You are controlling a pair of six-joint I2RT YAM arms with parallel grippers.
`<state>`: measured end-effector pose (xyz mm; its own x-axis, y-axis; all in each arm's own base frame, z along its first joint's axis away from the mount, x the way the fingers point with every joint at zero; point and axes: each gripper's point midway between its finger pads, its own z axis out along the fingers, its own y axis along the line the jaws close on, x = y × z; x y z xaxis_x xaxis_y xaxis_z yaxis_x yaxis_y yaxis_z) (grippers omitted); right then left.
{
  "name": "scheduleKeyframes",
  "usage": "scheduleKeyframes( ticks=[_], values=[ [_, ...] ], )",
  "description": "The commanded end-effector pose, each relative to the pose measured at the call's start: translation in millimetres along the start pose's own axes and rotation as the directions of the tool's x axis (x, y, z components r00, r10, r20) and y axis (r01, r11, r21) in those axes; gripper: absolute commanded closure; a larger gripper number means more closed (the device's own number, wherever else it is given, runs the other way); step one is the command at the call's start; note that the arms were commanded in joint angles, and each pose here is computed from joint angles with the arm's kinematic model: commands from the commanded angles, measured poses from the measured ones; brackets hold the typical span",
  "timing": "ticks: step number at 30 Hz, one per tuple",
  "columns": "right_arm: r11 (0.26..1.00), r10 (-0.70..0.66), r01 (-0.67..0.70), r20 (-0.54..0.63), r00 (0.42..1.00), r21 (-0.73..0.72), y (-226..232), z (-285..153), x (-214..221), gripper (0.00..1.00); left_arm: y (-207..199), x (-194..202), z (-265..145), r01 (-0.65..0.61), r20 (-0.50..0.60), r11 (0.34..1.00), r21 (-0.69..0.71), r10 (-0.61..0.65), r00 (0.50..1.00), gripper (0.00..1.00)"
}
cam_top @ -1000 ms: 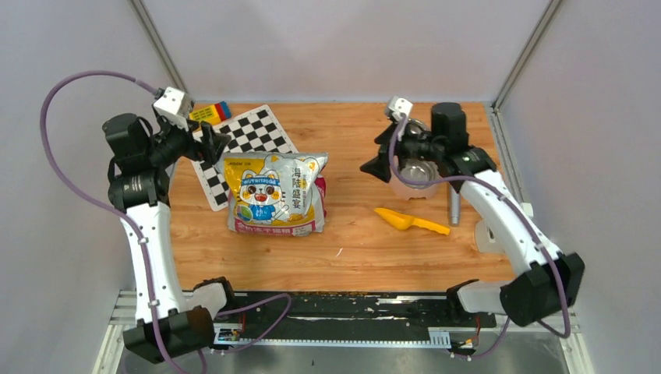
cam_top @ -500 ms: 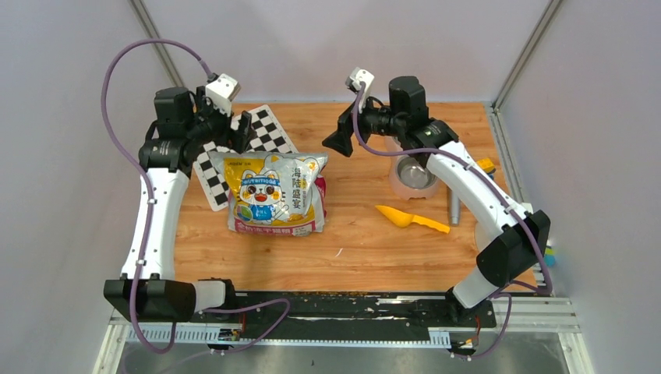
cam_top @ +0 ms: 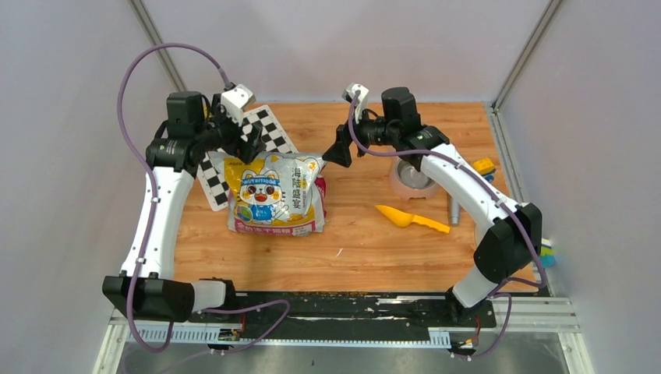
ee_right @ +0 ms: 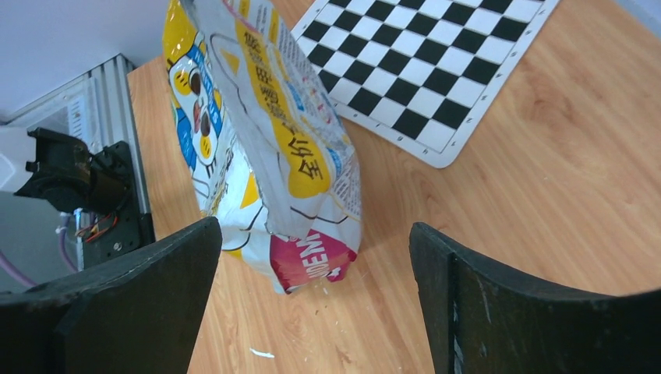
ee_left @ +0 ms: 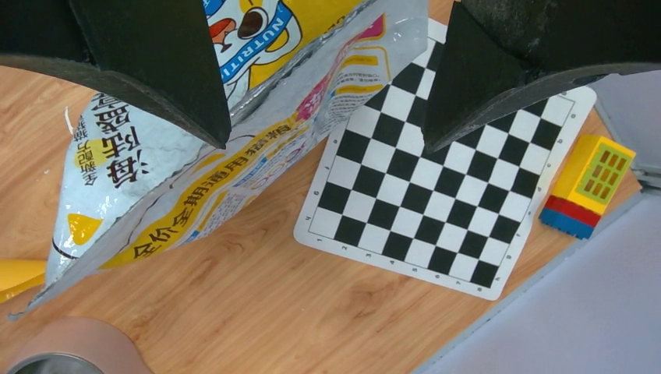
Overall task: Serve the pet food
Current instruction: Adjust the pet food bag at the center of the board.
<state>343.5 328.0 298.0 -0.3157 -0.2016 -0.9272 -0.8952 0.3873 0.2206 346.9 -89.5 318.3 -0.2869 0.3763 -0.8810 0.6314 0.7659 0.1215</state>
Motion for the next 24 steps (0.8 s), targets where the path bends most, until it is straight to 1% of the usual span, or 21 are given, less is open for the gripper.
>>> scheduleKeyframes(
  ticks=[1,5,7,9,11,14,19,24],
  values=[
    [0.994,-0.03,0.029,-0.009,1.0,-0.104,22.8,9.5,15.4,0.09,-16.3,-2.1,-9.7,-0.044,0.013,0.997,0.057,0.043,0.999,0.0],
    [0.988,-0.127,0.125,-0.018,0.992,-0.088,23.9,22.8,29.7,0.1,-13.1,-3.7,-18.7,-0.044,0.019,0.999,0.009,0.044,0.999,0.0],
    [0.986,-0.15,0.148,-0.018,0.989,-0.082,21.8,26.6,34.1,0.15,-12.4,-7.6,-26.3,-0.049,0.04,0.999,-0.024,0.05,0.998,0.0],
    [0.981,-0.173,0.171,-0.015,0.985,-0.09,21.4,27.9,36.7,0.25,-14.0,-10.1,-33.3,-0.054,0.058,0.998,-0.042,0.056,0.997,0.0],
    [0.971,-0.211,0.208,-0.01,0.977,-0.12,26.0,26.2,39.9,0.29,-16.3,-12.4,-39.9,-0.057,0.07,0.997,-0.051,0.061,0.996,0.0],
    [0.947,-0.283,0.279,-0.002,0.959,-0.161,31.9,21.9,50.6,0.29,-18.7,-14.6,-49.4,-0.055,0.076,0.996,-0.069,0.06,0.995,0.0],
    [0.908,-0.392,0.391,0.021,0.92,-0.15,28.1,19.7,60.6,0.31,-19.2,-16.9,-59.7,-0.045,0.092,0.994,-0.102,0.054,0.994,0.0],
    [0.902,-0.414,0.417,0.051,0.909,-0.112,19.9,25.8,52.8,0.34,-23.7,-18.6,-63.8,-0.027,0.112,0.995,-0.098,0.038,0.993,0.0]
  ],
)
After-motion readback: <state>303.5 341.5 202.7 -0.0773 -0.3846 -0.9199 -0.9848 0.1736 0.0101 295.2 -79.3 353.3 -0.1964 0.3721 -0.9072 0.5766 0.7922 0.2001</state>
